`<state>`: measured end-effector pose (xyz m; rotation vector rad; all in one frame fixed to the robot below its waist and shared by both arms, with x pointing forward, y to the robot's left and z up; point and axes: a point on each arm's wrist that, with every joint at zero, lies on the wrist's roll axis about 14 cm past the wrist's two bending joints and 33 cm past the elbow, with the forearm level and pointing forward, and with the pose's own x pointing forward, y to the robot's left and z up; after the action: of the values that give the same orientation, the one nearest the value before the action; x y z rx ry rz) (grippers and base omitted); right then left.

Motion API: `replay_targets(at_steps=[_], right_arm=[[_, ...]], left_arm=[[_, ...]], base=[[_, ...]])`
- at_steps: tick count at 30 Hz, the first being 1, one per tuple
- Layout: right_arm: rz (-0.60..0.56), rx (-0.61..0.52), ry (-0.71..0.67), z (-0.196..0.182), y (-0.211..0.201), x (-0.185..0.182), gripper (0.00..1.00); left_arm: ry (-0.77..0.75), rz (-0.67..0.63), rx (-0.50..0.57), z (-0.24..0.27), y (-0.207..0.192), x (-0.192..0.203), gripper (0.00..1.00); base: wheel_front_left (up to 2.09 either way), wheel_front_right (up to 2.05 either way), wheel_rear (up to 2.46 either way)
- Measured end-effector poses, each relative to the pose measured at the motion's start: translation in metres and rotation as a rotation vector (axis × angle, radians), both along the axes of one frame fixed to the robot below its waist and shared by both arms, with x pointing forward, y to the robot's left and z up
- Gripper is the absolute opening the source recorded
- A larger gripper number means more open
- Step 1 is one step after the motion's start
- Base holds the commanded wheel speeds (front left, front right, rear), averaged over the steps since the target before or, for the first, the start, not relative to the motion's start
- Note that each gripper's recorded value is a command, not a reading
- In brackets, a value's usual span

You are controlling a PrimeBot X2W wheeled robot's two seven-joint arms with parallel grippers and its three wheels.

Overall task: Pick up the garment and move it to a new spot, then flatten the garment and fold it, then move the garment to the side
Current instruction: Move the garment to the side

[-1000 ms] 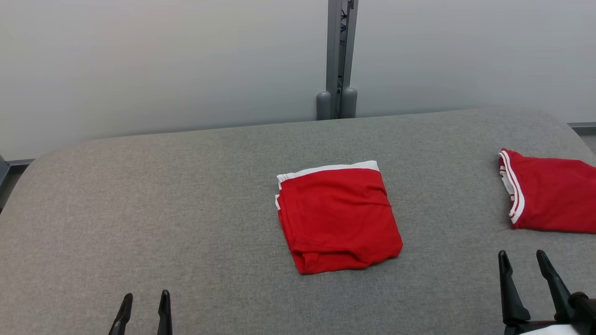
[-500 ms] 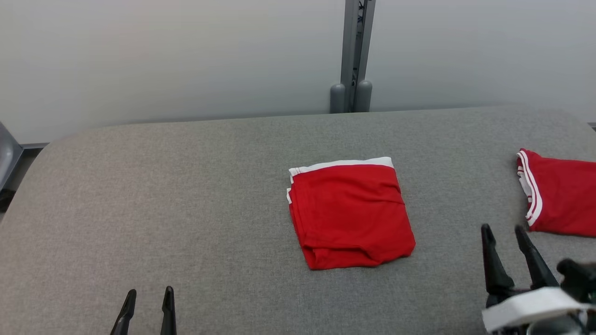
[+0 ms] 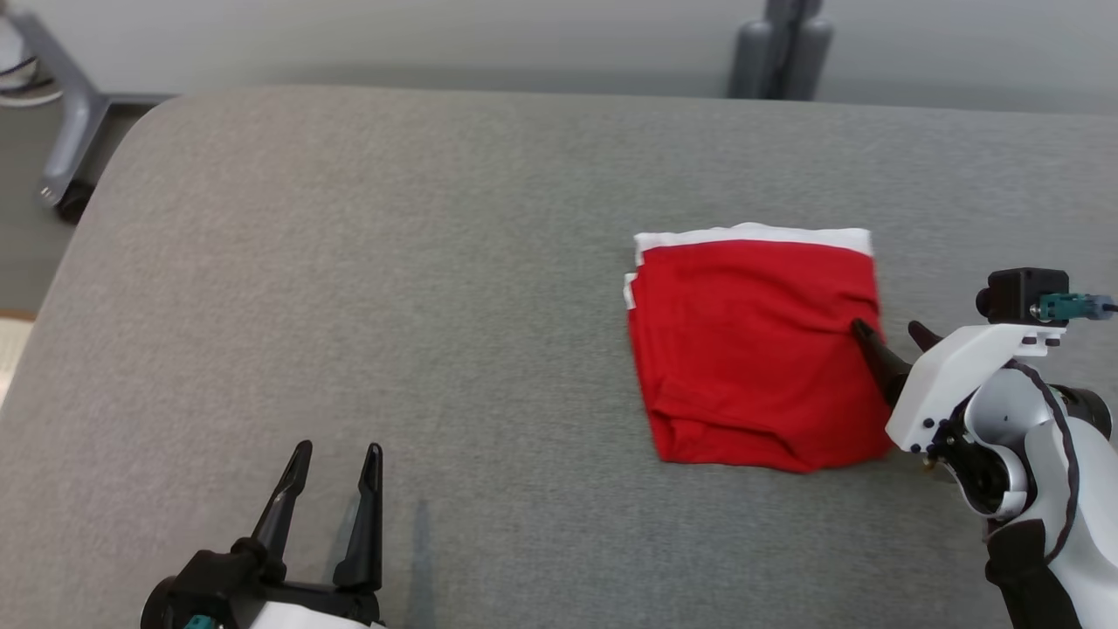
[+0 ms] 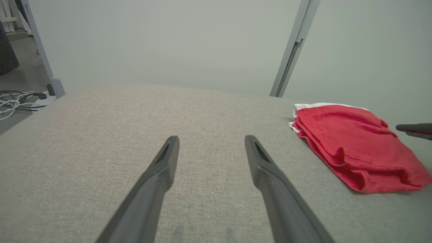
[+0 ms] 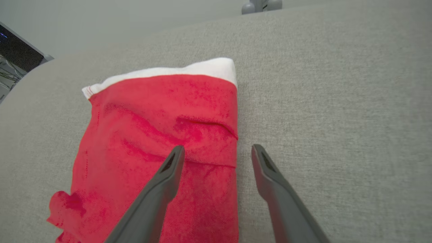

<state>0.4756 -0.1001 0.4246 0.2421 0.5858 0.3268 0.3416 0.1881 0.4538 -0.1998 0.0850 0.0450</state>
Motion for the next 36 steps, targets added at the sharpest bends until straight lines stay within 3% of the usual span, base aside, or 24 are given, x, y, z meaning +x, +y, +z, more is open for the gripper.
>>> replay_targets(at_steps=[5,9,10,11,15,20,28,36], right_arm=[[0.037,-0.038,0.128,-0.043,0.015,0.004,1.0],[0.023,-0.012,0.16,-0.055,0.023,0.012,1.0],[0.017,0.001,0.154,-0.055,0.024,0.014,0.39],[0.014,0.009,0.149,-0.055,0.025,0.015,0.0],[-0.026,0.082,0.119,-0.046,0.024,0.019,0.0],[-0.072,0.087,0.03,-0.022,-0.006,0.027,0.0],[-0.21,-0.055,-0.129,0.047,-0.121,0.043,0.0],[-0.365,-0.222,-0.063,0.061,-0.218,0.038,0.0]], left_arm=[[0.034,0.062,0.007,-0.008,0.018,-0.007,1.0],[0.057,0.086,0.013,-0.014,0.024,-0.01,1.0],[0.059,0.087,0.014,-0.014,0.025,-0.009,1.0],[0.057,0.083,0.013,-0.014,0.024,-0.008,1.0],[0.038,0.058,0.012,-0.011,0.018,0.004,1.0],[0.027,-0.02,0.014,-0.012,-0.002,0.025,1.0],[-0.021,-0.241,0.004,-0.014,-0.062,0.073,1.0],[0.034,-0.367,-0.02,-0.047,-0.098,0.093,1.0]], base=[[0.0,0.0,0.0],[0.0,0.0,0.0],[0.0,0.0,0.0],[0.0,0.0,0.0],[0.0,0.0,0.0],[0.0,0.0,0.0],[0.0,0.0,0.0],[0.0,0.0,0.0]])
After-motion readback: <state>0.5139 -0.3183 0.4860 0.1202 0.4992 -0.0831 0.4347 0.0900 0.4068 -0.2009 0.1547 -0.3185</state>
